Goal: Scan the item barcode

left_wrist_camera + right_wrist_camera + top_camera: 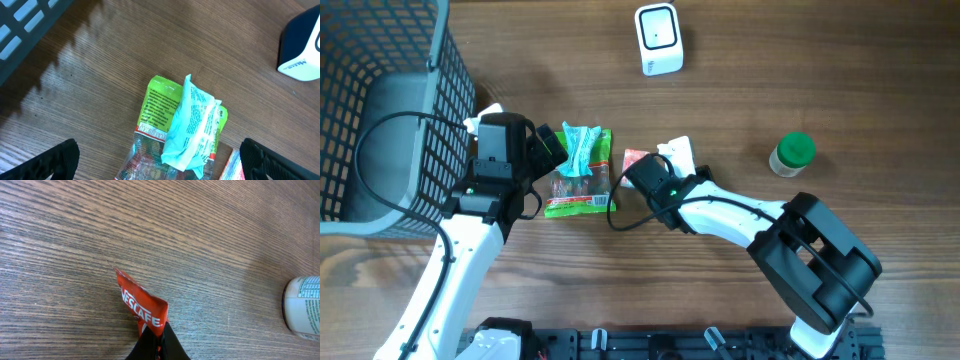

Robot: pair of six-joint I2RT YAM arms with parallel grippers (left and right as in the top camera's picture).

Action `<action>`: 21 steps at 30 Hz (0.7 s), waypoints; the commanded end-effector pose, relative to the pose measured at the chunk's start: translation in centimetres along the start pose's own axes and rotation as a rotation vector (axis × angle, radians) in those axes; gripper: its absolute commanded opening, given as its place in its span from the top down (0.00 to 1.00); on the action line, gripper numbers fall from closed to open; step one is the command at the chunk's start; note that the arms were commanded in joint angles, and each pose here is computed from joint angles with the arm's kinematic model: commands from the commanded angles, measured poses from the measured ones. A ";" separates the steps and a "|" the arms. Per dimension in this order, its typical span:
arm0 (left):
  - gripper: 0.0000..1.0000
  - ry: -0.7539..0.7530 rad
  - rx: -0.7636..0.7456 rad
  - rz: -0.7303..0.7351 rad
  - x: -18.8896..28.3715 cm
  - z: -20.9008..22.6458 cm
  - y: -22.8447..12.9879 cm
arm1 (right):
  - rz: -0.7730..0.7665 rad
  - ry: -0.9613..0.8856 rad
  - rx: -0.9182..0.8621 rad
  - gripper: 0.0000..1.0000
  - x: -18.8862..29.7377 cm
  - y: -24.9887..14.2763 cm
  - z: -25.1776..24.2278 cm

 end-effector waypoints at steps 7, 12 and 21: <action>0.00 0.004 -0.006 -0.017 0.2 0.1 0.4 | 0.024 0.058 0.023 0.96 0.3 -0.1 0.4; 0.00 0.004 -0.006 -0.017 0.2 0.1 0.4 | -0.100 0.068 0.072 0.96 3.9 2.8 -1.9; 0.00 0.004 -0.006 -0.017 0.2 0.1 0.4 | -0.092 0.447 0.053 0.51 9.3 3.9 -8.1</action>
Point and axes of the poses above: each gripper's point midway between its finger pads, its own x axis back along the fingers, its own z axis along the line the jaws close on, y = z × x, the point moved 7 cm from there along x, back along the fingers, and after that the axes turned 1 degree about -x, right-handed, at the moved point
